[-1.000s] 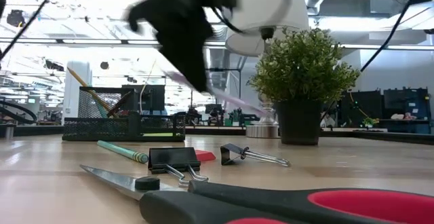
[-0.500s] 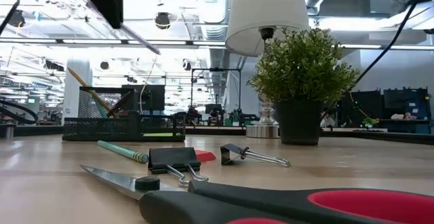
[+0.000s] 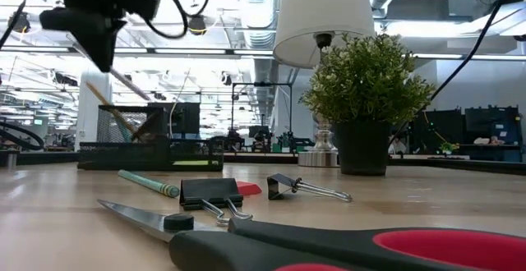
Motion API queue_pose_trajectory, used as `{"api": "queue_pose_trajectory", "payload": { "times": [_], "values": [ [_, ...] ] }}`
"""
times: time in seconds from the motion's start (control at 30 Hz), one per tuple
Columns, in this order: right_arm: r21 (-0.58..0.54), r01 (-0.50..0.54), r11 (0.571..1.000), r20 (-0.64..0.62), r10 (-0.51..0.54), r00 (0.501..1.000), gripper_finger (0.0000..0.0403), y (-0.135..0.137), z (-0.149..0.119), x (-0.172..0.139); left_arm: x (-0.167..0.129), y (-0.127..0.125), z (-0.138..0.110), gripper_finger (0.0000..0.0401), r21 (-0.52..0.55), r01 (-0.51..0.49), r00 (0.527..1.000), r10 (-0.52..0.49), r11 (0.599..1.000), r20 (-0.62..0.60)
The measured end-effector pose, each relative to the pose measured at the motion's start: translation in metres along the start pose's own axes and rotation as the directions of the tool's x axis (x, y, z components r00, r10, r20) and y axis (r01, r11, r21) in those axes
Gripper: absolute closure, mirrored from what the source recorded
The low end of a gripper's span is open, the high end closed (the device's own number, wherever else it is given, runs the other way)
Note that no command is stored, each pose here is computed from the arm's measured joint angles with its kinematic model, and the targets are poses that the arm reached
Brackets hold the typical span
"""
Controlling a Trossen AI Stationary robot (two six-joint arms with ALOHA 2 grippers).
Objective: Pick and place office supplies into organizer
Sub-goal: Put the purple pen into the black desk organizer
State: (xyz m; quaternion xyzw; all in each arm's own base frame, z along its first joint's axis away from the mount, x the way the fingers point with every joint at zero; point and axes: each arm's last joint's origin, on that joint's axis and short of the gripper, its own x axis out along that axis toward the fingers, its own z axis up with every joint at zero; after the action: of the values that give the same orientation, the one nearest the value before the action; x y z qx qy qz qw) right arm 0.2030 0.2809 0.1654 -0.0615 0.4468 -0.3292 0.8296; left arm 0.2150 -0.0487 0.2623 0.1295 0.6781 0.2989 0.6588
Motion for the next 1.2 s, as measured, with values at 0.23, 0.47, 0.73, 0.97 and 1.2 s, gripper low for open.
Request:
{"api": "queue_pose_trajectory", "payload": {
  "times": [0.23,0.47,0.73,0.97,1.2],
  "values": [
    [0.012,0.009,1.000,-0.006,-0.009,1.000,0.0270,0.000,0.004,0.004,-0.013,0.023,-0.016,0.0378,-0.106,0.052,0.995,-0.043,0.993,0.092],
    [0.030,0.025,0.999,-0.017,-0.024,1.000,0.0268,-0.001,0.011,0.010,0.008,0.028,0.003,0.0378,0.010,0.029,0.999,-0.029,1.000,-0.032],
    [0.014,0.038,0.999,-0.025,-0.038,0.999,0.0274,-0.002,0.016,0.014,0.037,0.025,0.025,0.0378,0.255,0.086,0.978,-0.033,0.963,-0.204],
    [0.016,0.040,0.999,-0.026,-0.039,0.999,0.0275,-0.002,0.017,0.015,0.064,0.015,0.043,0.0378,0.450,0.062,0.954,0.080,0.891,-0.289],
    [0.017,0.040,0.999,-0.026,-0.039,0.999,0.0275,-0.002,0.017,0.015,0.074,0.008,0.061,0.0347,0.468,0.021,0.944,0.137,0.883,-0.300]
  ]
}}
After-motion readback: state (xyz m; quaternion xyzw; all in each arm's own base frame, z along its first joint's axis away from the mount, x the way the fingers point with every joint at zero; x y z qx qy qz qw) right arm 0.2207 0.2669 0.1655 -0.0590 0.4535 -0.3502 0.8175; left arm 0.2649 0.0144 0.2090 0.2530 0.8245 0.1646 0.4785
